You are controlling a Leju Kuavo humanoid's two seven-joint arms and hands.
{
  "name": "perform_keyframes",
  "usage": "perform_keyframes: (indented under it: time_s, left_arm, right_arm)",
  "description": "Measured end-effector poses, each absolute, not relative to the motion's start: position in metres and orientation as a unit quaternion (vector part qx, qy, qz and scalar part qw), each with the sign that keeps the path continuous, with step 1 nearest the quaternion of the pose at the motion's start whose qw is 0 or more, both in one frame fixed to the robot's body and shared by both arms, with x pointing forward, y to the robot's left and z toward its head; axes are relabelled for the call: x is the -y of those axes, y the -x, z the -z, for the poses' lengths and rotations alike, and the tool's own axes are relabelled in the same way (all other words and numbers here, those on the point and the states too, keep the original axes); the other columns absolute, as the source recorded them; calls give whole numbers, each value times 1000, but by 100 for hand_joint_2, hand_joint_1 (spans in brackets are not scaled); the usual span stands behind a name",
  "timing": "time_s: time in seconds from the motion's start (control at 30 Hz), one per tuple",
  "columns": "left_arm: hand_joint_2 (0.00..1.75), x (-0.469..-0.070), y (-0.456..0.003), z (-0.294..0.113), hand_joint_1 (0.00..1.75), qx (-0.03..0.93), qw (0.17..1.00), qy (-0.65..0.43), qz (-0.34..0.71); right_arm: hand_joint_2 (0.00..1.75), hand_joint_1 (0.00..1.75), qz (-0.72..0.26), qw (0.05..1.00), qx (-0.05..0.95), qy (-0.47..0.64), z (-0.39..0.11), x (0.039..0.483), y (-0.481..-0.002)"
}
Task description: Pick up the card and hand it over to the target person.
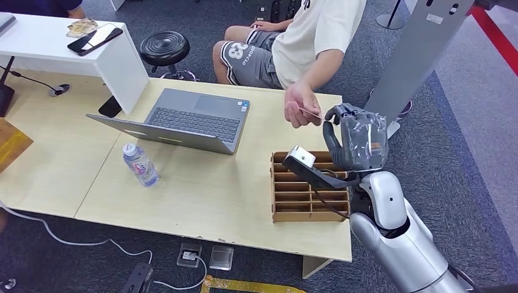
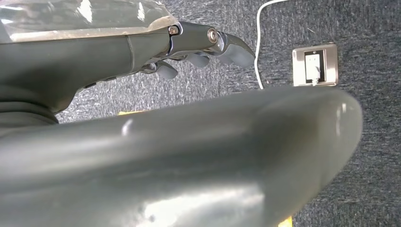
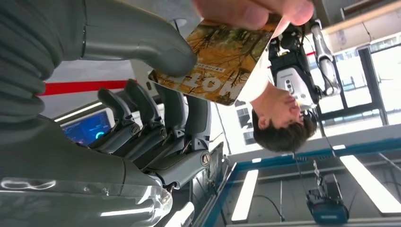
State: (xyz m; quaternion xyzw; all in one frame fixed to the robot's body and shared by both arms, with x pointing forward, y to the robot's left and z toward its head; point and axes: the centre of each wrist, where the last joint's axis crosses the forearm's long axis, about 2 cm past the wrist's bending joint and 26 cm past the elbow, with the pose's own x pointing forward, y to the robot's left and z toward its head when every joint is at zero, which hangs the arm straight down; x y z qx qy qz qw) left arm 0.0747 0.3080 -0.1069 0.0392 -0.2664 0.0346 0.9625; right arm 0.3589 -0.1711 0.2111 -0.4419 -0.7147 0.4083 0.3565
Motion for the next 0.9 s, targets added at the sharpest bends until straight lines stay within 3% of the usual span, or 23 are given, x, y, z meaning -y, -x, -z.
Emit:
perform_keyframes:
  time_s: [0.03, 0.23, 0.47, 0.7, 0.9]
  left_arm:
    - [0, -308, -75, 107, 0, 267, 962, -40, -35]
    - [0, -309, -74, 107, 0, 270, 961, -41, -53]
    - [0, -309, -66, 108, 0, 265, 961, -47, -65]
    - [0, -311, -65, 108, 0, 263, 960, -53, -81]
    - [0, -312, -66, 108, 0, 258, 960, -58, -89]
  right_arm:
    - [175, 0, -407, 358, 714, 443, -212, 171, -359]
    - [175, 0, -391, 367, 722, 437, -220, 175, -357]
    - [175, 0, -308, 360, 776, 417, -244, 193, -338]
    - [175, 0, -233, 460, 828, 221, -240, 216, -314]
    - [175, 0, -189, 564, 799, 90, -202, 243, -290]
